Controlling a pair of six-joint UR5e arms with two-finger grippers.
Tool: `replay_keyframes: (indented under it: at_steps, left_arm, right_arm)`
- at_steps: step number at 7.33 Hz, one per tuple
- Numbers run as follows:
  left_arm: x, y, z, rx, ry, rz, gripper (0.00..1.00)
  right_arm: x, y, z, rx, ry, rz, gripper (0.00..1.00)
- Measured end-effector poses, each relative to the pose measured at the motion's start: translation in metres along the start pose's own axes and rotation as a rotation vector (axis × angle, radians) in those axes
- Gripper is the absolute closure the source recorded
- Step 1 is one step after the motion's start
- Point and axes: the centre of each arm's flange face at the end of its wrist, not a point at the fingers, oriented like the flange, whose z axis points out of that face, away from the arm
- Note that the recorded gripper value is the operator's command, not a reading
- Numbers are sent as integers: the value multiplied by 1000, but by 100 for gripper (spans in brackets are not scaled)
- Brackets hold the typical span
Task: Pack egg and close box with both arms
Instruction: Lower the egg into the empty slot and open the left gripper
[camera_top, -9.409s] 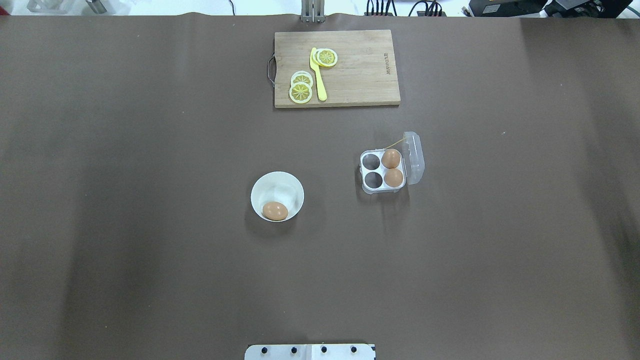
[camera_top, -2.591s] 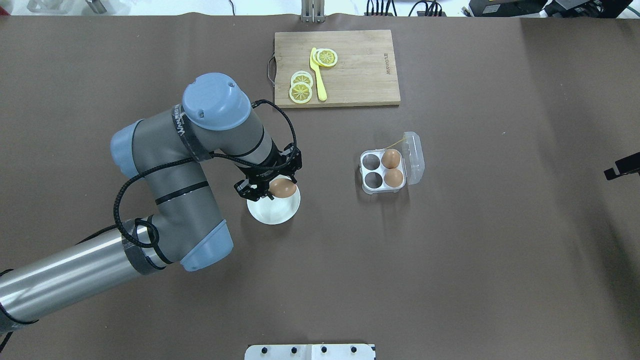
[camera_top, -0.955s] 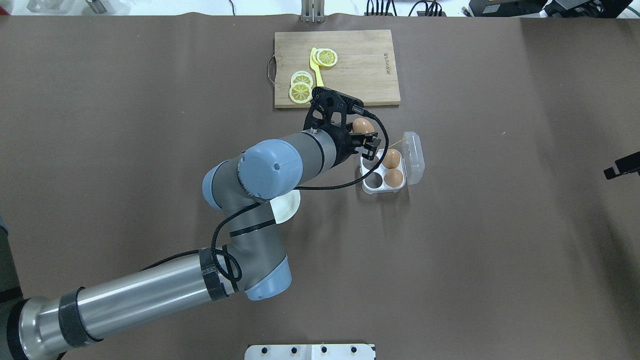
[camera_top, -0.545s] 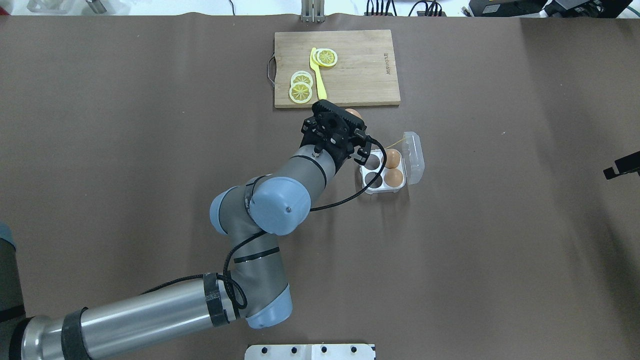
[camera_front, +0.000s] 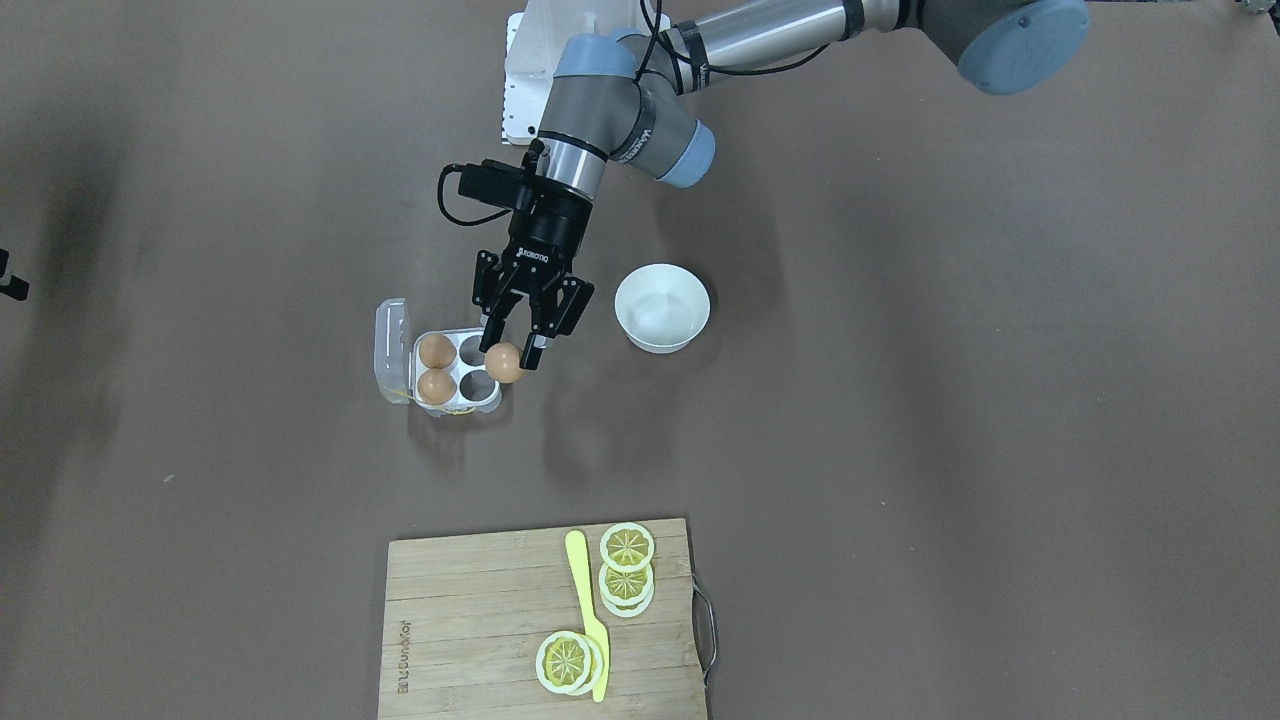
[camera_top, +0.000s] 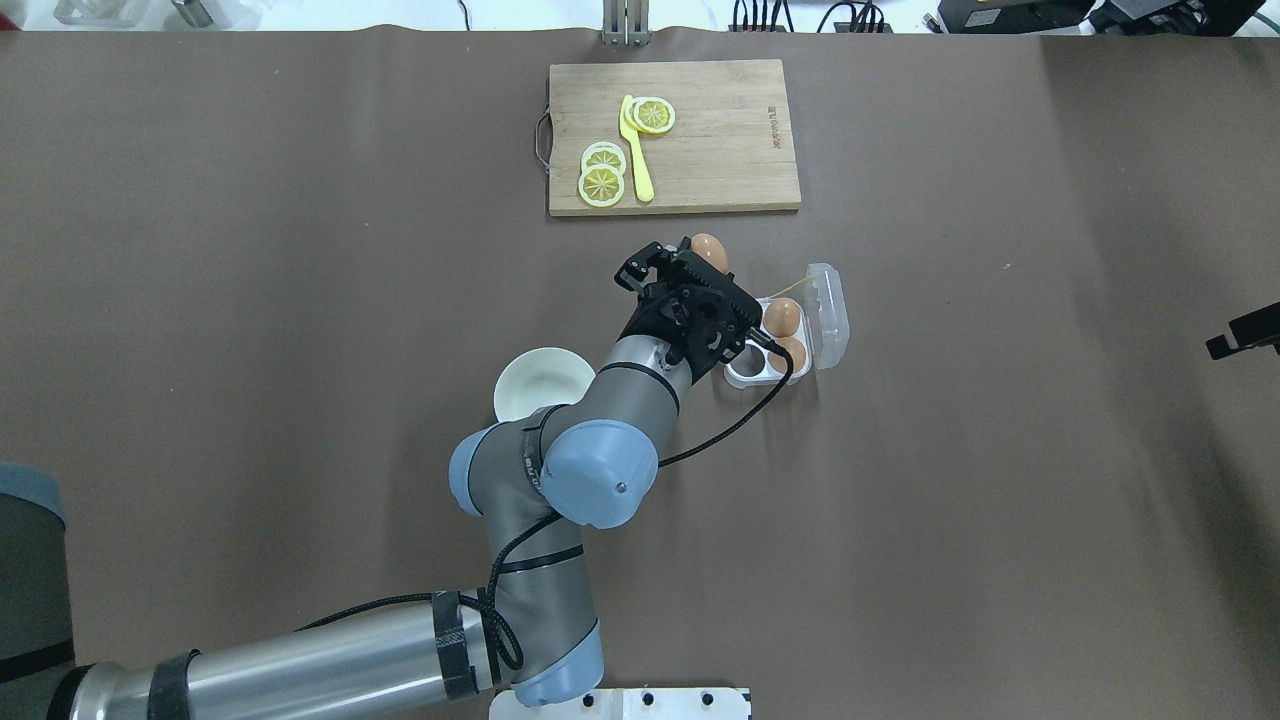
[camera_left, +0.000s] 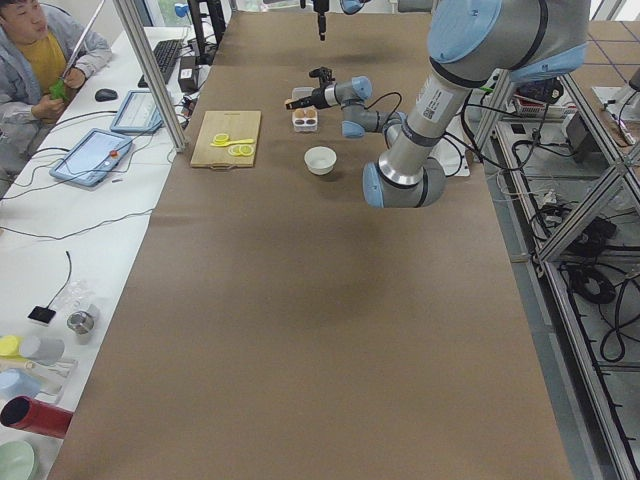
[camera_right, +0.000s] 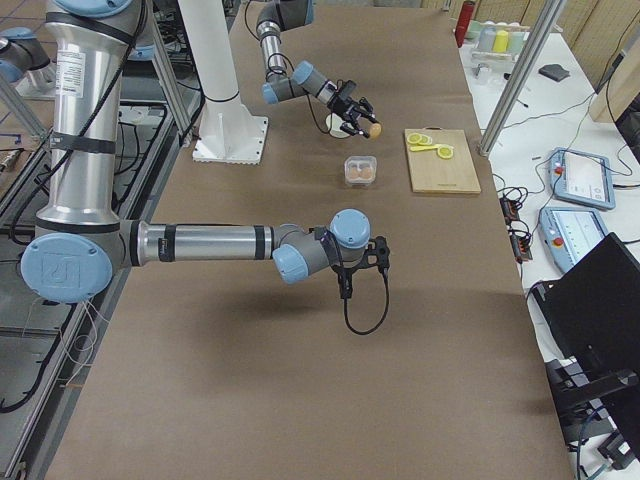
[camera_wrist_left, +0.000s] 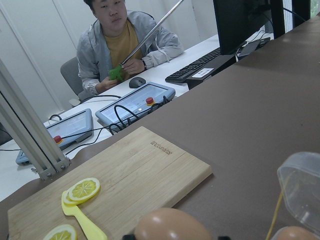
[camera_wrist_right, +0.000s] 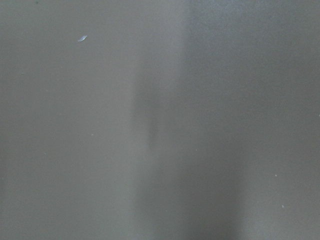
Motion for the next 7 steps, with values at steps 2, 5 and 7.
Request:
replay_keyframes:
  at_steps: [2, 5, 7]
  left_arm:
    - [15, 3, 3, -13, 3, 34, 100]
    - [39, 19, 0, -41, 23, 59, 100]
    - [55, 20, -7, -54, 40, 68, 100]
  right_arm:
    - [-1, -1, 0, -1, -4, -1, 0]
    - [-2, -1, -1, 1, -6, 0, 0]
    - [-3, -1, -2, 2, -7, 8, 0]
